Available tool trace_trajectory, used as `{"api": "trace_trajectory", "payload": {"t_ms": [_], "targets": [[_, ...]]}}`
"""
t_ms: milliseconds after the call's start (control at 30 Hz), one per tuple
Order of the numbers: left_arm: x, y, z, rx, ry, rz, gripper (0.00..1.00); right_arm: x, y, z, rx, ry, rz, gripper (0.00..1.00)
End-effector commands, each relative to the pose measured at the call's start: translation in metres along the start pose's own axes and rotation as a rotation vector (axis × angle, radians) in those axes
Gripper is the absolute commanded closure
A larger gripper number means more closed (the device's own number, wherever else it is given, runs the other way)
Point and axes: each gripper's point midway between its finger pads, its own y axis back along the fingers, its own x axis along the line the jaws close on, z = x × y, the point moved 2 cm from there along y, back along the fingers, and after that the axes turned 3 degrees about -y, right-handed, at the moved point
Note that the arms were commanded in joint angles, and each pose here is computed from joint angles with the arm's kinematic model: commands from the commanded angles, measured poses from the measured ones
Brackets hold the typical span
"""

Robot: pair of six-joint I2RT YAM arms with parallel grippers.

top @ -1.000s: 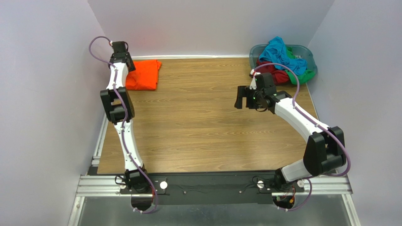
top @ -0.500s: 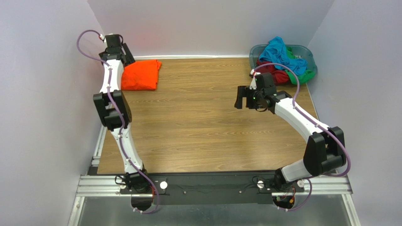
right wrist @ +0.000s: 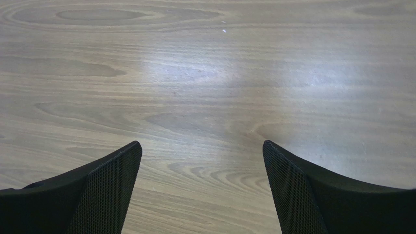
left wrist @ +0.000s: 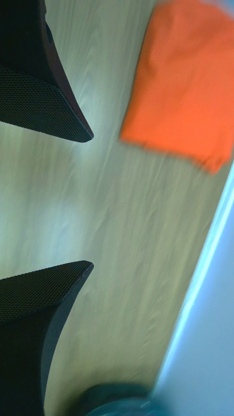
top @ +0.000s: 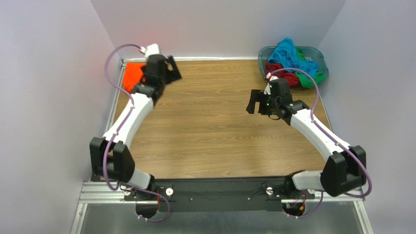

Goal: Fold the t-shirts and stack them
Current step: Reset both grippers

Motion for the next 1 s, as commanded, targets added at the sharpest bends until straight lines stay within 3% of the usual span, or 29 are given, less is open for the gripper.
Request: {"api": "trace_trajectory", "payload": {"t_ms": [0,100,167,267,400,733,967], "targets": [[-0.039,0.033,-0.046,0.002,-0.005,-0.038,0.02,-0.017,0.007,-0.006,-0.045,-0.061,-0.101,0.00],[-0.048,0.062,-0.102,0.079,0.015,-0.115,0.02,-0.031,0.013,-0.015,-0.080,-0.108,-0.170,0.00],[-0.056,0.086,-0.101,0.036,0.059,-0.186,0.02,-0.044,0.017,-0.020,-0.109,-0.145,-0.239,0.00],[-0.064,0.114,-0.134,0.068,0.114,-0.273,0.02,-0.061,0.021,-0.033,-0.146,-0.236,-0.329,0.00],[-0.040,0.124,-0.174,0.108,0.139,-0.220,0.02,-0.074,0.029,-0.043,-0.203,-0.335,-0.390,0.00],[-0.006,0.148,-0.147,-0.078,0.220,-0.195,0.02,-0.089,0.041,-0.060,-0.278,-0.418,-0.431,0.00],[0.009,0.153,-0.138,-0.132,0.231,-0.147,0.02,-0.088,0.055,-0.050,-0.371,-0.407,-0.397,0.00]]}}
